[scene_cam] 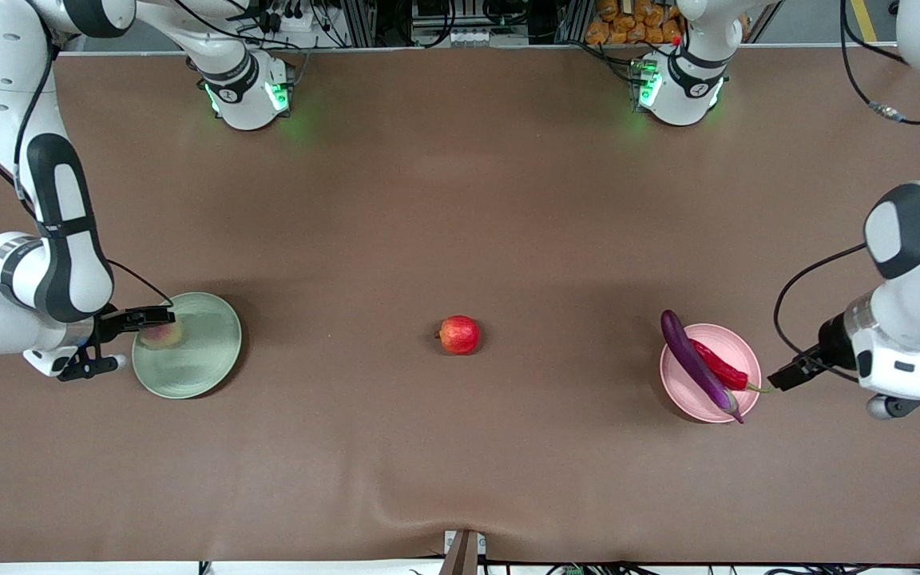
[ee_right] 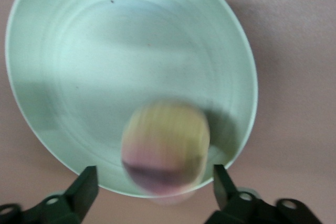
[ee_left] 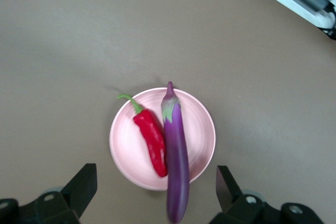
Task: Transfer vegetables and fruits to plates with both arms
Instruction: 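Release the peach onto the green plate while the left gripper withdraws, then move the right gripper to the red pomegranate and grasp it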
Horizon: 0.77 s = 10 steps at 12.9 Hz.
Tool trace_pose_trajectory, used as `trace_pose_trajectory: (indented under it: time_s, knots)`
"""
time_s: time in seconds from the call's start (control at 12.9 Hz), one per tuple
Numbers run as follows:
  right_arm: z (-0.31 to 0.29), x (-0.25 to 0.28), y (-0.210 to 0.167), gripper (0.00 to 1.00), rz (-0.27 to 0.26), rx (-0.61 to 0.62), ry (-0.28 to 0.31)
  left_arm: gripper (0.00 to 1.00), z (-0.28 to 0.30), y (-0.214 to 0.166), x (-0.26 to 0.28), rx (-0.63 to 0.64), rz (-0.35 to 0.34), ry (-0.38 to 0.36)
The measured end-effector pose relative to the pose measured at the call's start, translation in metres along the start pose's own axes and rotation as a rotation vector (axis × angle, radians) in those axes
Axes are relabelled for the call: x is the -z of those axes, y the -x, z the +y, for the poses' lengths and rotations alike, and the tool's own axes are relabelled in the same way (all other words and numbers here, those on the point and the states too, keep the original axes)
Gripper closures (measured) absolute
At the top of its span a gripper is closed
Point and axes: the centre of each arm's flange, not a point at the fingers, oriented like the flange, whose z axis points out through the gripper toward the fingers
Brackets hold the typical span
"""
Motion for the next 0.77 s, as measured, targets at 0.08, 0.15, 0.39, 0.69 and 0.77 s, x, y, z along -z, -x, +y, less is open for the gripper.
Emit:
trace_pose_trajectory:
  time_s: [0.08,0.15,0.39,0.69,0.77]
  knots:
    - [-0.01,0.004,-0.004,0.0,-0.009,-0.031,-0.007,0.0,0.0,0.004,0.024,-0.046,-0.002,-0.015]
    - [-0.024,0.01,-0.009,0.0,-0.024,-0.082,-0.013,0.0,-0.001,0.008,0.048,-0.08,-0.001,-0.026]
    - [-0.105,0.034,-0.033,0.0,-0.06,-0.234,-0.058,0.0,-0.002,0.03,0.101,-0.17,-0.039,-0.07]
    - [-0.237,0.049,-0.059,0.0,-0.052,-0.435,-0.134,0.0,-0.006,0.045,0.148,-0.271,-0.02,-0.084]
    - [-0.272,0.045,-0.062,0.0,-0.053,-0.498,-0.147,0.0,-0.007,0.051,0.164,-0.305,0.002,-0.085]
